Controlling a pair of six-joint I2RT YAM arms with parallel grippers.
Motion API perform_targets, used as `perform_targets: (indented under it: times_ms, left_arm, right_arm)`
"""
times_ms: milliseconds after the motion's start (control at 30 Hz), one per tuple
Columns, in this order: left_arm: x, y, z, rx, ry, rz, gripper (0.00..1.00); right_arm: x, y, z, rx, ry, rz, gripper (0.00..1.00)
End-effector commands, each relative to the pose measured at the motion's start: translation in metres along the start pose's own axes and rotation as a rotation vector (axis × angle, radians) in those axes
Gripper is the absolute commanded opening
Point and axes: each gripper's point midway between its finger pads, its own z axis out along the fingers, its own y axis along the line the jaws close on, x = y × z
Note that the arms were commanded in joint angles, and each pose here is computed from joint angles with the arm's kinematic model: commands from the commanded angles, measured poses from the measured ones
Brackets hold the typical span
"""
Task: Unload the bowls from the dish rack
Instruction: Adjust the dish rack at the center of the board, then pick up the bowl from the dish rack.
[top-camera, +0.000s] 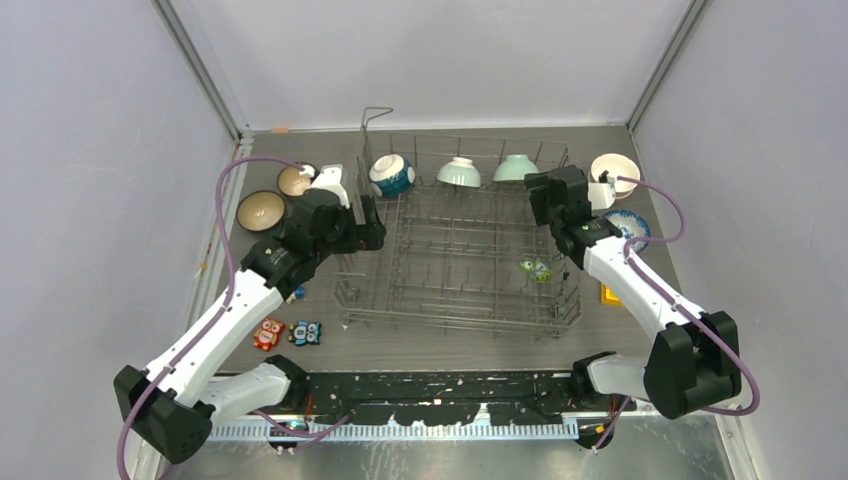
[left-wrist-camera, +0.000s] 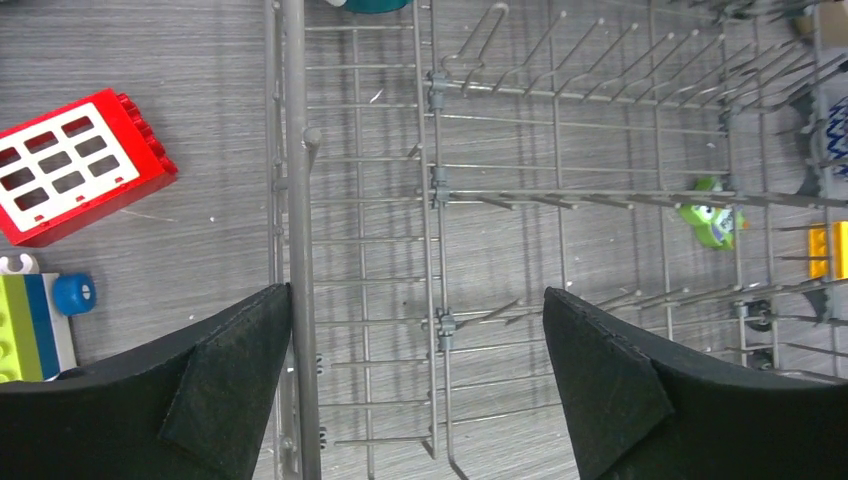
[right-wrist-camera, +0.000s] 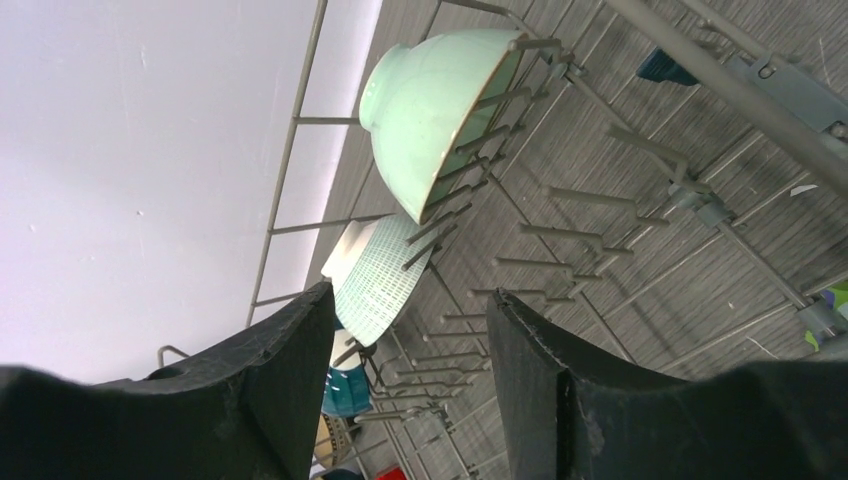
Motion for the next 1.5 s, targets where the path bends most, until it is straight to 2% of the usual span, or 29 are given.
perform_targets:
  times_ms: [0, 567, 1067, 1467]
  left_arm:
    - [-0.032, -0.015, -0.024, 0.061, -0.104, -0.026, 0.99]
    - [-0.038, -0.001, -0.056, 0.035, -0.171, -0.043, 1.00]
    - [-0.036, 0.006, -0.061, 0.016, -0.190, -0.045, 1.00]
    - [-0.032, 0.009, -0.058, 0.005, -0.184, -0.047, 1.00]
  right_arm:
    - [-0.015, 0.012, 0.009, -0.015, -0.085, 0.058, 0.61]
    - [-0.017, 0.014, 0.050, -0.035, -0.114, 0.158, 0.53]
    - [-0.005, 0.003, 0.077, -0.040, -0.081, 0.180, 0.52]
    - [-0.003, 0.001, 0.088, -0.073, -0.077, 0.211, 0.41]
